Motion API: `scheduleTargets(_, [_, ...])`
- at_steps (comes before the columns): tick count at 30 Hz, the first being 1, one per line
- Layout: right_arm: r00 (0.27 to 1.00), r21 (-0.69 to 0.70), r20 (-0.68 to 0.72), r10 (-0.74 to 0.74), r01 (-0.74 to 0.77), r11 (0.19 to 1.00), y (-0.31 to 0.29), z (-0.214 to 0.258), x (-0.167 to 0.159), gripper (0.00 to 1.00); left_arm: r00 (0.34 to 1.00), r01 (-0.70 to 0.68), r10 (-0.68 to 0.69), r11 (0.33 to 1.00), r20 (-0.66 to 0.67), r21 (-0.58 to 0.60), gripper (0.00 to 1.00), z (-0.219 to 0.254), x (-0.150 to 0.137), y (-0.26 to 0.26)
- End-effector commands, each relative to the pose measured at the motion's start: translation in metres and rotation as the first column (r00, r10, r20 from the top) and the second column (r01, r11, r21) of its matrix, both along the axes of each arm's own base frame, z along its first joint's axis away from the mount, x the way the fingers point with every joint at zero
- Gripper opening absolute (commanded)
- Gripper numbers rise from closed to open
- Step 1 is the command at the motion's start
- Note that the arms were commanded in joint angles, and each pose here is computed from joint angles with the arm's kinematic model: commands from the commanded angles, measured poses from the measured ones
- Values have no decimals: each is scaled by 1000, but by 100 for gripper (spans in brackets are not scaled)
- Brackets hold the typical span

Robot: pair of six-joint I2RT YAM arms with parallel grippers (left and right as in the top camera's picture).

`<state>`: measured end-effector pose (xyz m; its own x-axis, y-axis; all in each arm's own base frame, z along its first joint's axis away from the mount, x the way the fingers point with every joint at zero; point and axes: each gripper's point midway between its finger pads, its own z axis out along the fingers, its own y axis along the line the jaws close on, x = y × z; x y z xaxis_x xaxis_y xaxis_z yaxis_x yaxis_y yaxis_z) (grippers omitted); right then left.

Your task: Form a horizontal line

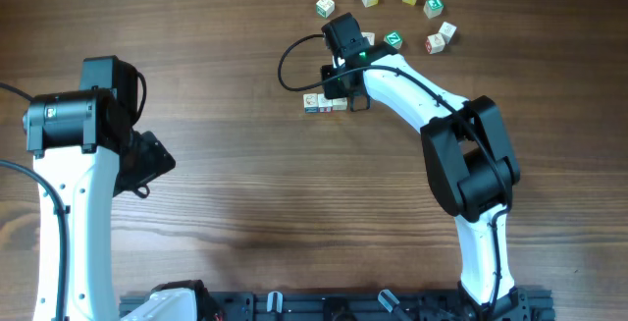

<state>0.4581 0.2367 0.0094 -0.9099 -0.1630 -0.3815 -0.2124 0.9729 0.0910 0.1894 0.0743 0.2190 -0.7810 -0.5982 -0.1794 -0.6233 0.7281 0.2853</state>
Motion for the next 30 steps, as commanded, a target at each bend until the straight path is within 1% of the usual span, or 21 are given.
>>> scheduleTargets(1, [1000,21,-14,4,-4,1000,5,0,-3,5,1000,-7,7,1000,11,14,100,3,-3,3])
scheduleTargets(17, [1000,22,-16,-2,2,1000,5,0,-3,4,1000,-7,7,1000,11,14,100,3,-3,3])
scheduleTargets(21, [1000,24,2,-5,5,1000,5,1,1,5,1000,-7,7,1000,11,14,100,3,-3,3])
scheduleTargets(24, [995,-28,55,-86,88,996,-8,4,12,5,1000,-7,7,1000,11,14,100,3,-3,3])
scheduleTargets(26, [977,-106,105,-186,197,975,-30,6,18,5,1000,-7,7,1000,11,14,100,3,-3,3])
scheduleTargets(28, [967,-135,115,-228,242,961,-39,6,17,5,1000,-7,7,1000,11,14,100,3,-3,3])
scheduleTargets(30, [966,-147,101,-238,251,957,-42,4,13,5,1000,-7,7,1000,11,14,100,3,-3,3])
